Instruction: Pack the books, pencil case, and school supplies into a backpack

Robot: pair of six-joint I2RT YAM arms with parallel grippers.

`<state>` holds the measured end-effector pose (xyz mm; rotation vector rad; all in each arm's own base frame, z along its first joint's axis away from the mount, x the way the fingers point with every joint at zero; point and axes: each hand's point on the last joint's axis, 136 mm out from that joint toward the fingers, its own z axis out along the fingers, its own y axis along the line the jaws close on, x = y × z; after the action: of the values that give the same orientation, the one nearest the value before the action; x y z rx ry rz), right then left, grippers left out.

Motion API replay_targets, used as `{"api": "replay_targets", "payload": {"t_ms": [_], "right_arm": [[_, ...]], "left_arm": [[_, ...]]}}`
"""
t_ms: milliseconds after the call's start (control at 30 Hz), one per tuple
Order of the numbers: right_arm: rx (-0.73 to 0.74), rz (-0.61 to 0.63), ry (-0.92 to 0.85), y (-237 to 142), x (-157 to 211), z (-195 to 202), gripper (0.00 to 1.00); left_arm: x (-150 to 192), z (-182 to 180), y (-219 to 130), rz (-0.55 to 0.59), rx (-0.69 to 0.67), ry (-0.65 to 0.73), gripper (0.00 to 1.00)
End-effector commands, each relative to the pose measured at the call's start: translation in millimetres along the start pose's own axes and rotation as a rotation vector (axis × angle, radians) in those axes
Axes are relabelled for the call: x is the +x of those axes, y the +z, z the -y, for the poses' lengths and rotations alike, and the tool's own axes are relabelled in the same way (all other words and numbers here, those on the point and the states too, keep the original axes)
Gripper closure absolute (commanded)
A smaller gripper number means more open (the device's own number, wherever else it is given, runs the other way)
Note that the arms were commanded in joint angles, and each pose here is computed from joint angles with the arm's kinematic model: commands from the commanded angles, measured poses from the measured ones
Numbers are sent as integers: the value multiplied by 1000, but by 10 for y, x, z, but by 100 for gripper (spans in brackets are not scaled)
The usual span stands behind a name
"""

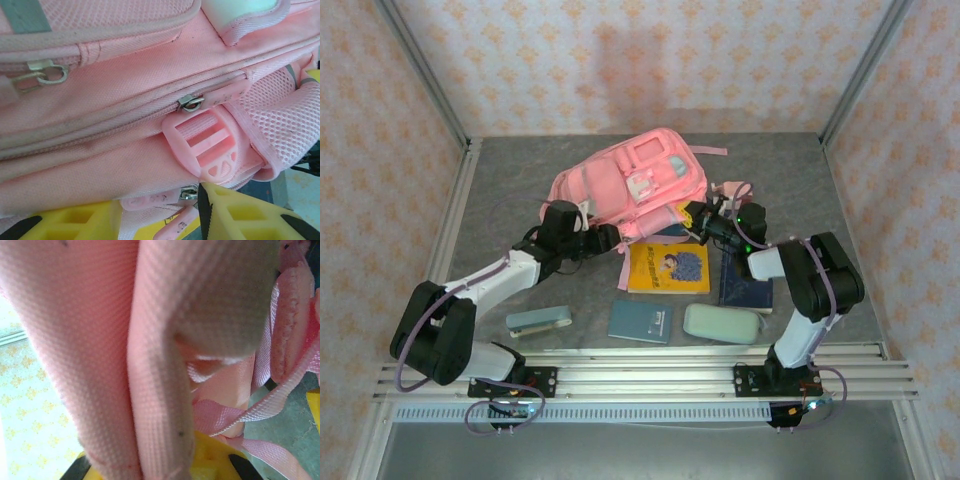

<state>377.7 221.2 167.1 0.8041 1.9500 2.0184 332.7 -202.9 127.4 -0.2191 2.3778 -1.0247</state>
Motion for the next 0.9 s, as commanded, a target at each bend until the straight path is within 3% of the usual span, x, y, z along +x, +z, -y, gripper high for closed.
{"api": "replay_targets", "payload": {"t_ms": [0,467,667,867], "right_arm": [[-103,-36,-100,4,107,-306,100],[-59,-30,-120,7,98,-243,100],[-14,-29,-144,-3,117,-196,100],[37,-23,-169,-21,116,-138,100]], "left_arm": [[-22,246,-112,19,109,29,60],[-3,311,-272,52,132,43,66],[67,-20,-242,15,-48,50,67],[209,-193,-150,-84,-139,61,68]]}}
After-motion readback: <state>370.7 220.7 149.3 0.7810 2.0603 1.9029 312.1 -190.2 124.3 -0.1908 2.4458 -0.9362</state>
